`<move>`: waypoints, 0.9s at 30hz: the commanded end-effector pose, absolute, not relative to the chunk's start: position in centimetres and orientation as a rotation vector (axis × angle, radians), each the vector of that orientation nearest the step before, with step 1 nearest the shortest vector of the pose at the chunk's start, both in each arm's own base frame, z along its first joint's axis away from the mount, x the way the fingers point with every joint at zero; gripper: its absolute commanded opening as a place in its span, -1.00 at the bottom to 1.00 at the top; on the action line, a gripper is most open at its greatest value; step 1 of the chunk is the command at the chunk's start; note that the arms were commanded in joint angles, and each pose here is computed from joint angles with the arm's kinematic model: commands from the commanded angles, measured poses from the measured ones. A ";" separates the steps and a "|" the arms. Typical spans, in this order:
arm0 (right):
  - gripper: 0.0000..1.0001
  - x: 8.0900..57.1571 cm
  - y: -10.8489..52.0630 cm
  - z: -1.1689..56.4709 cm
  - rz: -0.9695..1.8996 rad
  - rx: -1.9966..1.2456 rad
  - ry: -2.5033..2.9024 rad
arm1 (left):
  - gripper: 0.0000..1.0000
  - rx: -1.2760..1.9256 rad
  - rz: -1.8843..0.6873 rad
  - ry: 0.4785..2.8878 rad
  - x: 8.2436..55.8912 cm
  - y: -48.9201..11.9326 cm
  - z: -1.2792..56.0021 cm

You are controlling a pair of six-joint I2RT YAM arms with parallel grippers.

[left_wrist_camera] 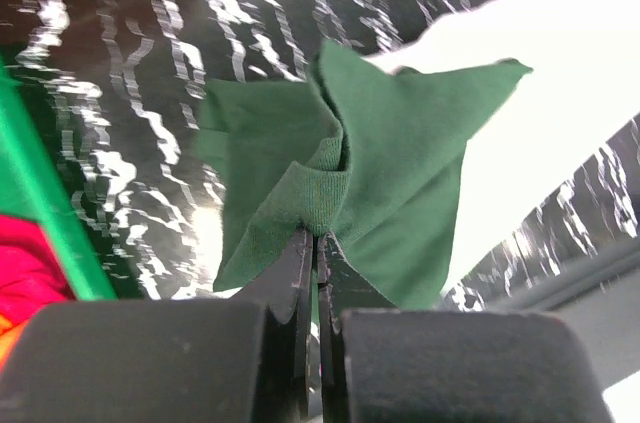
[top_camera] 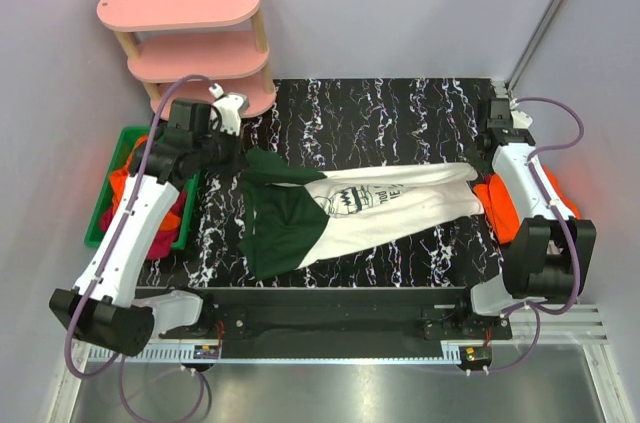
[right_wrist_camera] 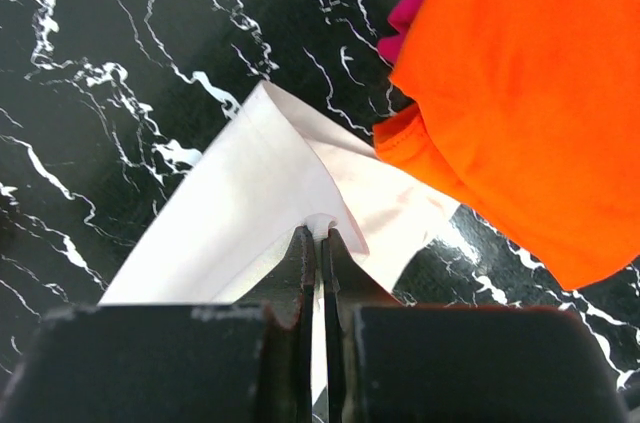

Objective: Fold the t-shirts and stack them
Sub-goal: Fold the other side of the tshirt into a rectangle

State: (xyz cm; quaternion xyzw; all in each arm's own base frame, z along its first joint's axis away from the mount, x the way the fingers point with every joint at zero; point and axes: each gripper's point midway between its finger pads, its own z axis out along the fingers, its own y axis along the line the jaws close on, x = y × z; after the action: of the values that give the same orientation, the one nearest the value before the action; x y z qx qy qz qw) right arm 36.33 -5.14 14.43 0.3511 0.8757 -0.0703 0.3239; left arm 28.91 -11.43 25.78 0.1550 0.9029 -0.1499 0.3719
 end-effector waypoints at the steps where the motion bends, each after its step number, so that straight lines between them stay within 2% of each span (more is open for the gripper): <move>1: -1.00 34.9 -6.1 14.9 -0.238 0.963 2.270 | -1.00 0.540 -0.527 2.311 25.6 -13.6 25.1; 9: -1.00 32.8 -5.8 12.9 -0.272 1.009 2.349 | -1.00 0.653 -0.646 2.372 21.9 -15.0 22.3; 27: -1.00 30.0 -5.4 8.6 -0.331 1.045 2.493 | -1.00 0.761 -0.644 2.611 20.1 -15.1 14.6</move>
State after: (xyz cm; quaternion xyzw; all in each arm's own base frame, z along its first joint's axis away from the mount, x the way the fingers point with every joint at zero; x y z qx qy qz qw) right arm 30.28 -4.90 9.14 0.3674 0.8982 -0.1067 0.2166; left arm 19.86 -14.63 15.26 0.2538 0.9240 -0.2236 0.1783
